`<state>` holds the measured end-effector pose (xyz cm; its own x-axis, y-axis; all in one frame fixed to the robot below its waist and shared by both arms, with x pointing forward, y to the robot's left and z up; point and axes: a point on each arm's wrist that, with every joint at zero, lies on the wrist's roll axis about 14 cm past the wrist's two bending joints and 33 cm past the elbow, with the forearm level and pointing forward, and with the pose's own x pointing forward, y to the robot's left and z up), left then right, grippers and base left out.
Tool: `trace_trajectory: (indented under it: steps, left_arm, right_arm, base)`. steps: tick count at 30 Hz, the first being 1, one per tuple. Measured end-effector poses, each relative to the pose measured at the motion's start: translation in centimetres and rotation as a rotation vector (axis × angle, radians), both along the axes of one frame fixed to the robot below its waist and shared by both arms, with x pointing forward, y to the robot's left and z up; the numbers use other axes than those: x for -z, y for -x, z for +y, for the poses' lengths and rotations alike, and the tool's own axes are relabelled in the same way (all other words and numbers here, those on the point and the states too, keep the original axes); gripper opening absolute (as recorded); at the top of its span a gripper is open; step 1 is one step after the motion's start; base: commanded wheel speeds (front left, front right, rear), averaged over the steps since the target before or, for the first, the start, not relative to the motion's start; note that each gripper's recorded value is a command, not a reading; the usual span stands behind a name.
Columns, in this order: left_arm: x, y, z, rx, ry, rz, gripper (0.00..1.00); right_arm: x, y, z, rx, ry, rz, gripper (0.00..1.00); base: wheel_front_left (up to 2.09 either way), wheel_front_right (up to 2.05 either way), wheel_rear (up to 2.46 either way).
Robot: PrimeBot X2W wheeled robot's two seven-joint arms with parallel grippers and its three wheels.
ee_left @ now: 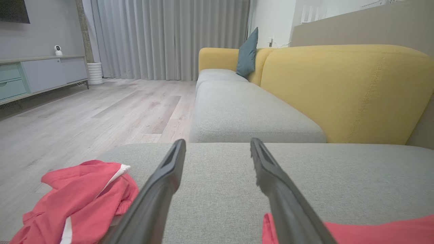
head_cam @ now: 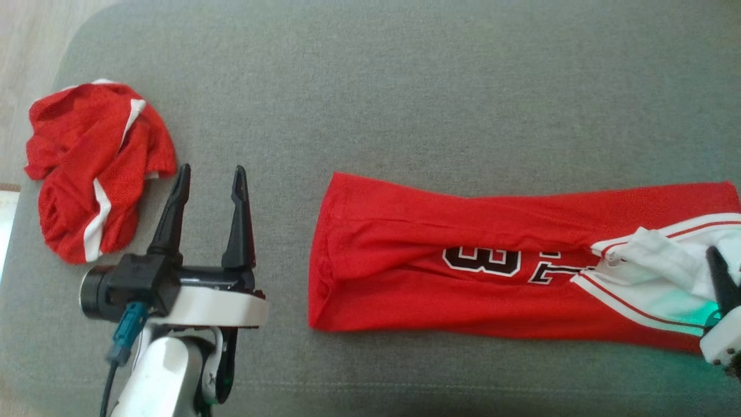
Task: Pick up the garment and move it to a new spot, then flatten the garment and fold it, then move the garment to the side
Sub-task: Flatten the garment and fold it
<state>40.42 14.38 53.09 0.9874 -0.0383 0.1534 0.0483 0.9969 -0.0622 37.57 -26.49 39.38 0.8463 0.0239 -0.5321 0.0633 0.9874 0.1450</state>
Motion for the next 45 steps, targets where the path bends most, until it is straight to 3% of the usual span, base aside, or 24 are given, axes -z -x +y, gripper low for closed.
trace_trajectory:
  steps: [4,7,12,17,21,24,34,35,36,37,45]
  left_arm:
    - [-0.4,0.3,-0.3,0.015,0.000,-0.010,1.00]
    - [-0.4,0.9,-0.2,0.015,0.000,-0.009,1.00]
    - [-0.5,1.9,-0.4,0.021,-0.001,-0.008,1.00]
    - [-0.9,2.3,-0.3,0.025,-0.002,-0.020,1.00]
    - [-0.4,2.5,0.2,0.008,-0.003,-0.005,1.00]
    - [0.2,2.8,0.1,0.007,0.003,0.013,1.00]
    - [1.3,2.7,2.0,-0.054,0.000,0.050,1.00]
    - [1.5,2.7,2.1,-0.058,-0.001,0.057,1.00]
    - [1.7,2.7,2.1,-0.060,-0.002,0.063,1.00]
    - [1.9,2.6,2.2,-0.061,-0.002,0.068,1.00]
    - [2.1,2.4,1.6,-0.046,-0.007,0.071,1.00]
  right_arm:
    - [-1.7,-0.2,0.3,-0.017,0.010,-0.050,0.00]
    - [-4.5,-0.9,2.8,-0.092,0.010,-0.120,0.00]
    - [-8.3,-0.7,10.3,-0.247,-0.082,-0.198,0.00]
    - [-10.2,0.3,19.7,-0.402,-0.278,-0.229,0.00]
    - [-9.7,1.0,26.3,-0.540,-0.404,-0.205,0.00]
    - [-8.4,1.3,28.9,-0.583,-0.477,-0.170,0.00]
    - [-4.5,0.3,33.2,-0.647,-0.542,-0.088,0.00]
    - [-4.3,0.1,33.4,-0.651,-0.542,-0.088,0.18]
    - [-4.2,0.0,33.6,-0.655,-0.542,-0.090,0.67]
    - [-4.4,-0.2,33.8,-0.661,-0.542,-0.102,1.00]
    - [-9.7,-1.9,34.3,-0.677,-0.562,-0.348,1.00]
  base:
    - [0.00,0.00,0.00]
    - [0.00,0.00,0.00]
    - [0.00,0.00,0.00]
    - [0.00,0.00,0.00]
    - [0.00,0.00,0.00]
    - [0.00,0.00,0.00]
    - [0.00,0.00,0.00]
    - [0.00,0.00,0.00]
    - [0.00,0.00,0.00]
    - [0.00,0.00,0.00]
    - [0.00,0.00,0.00]
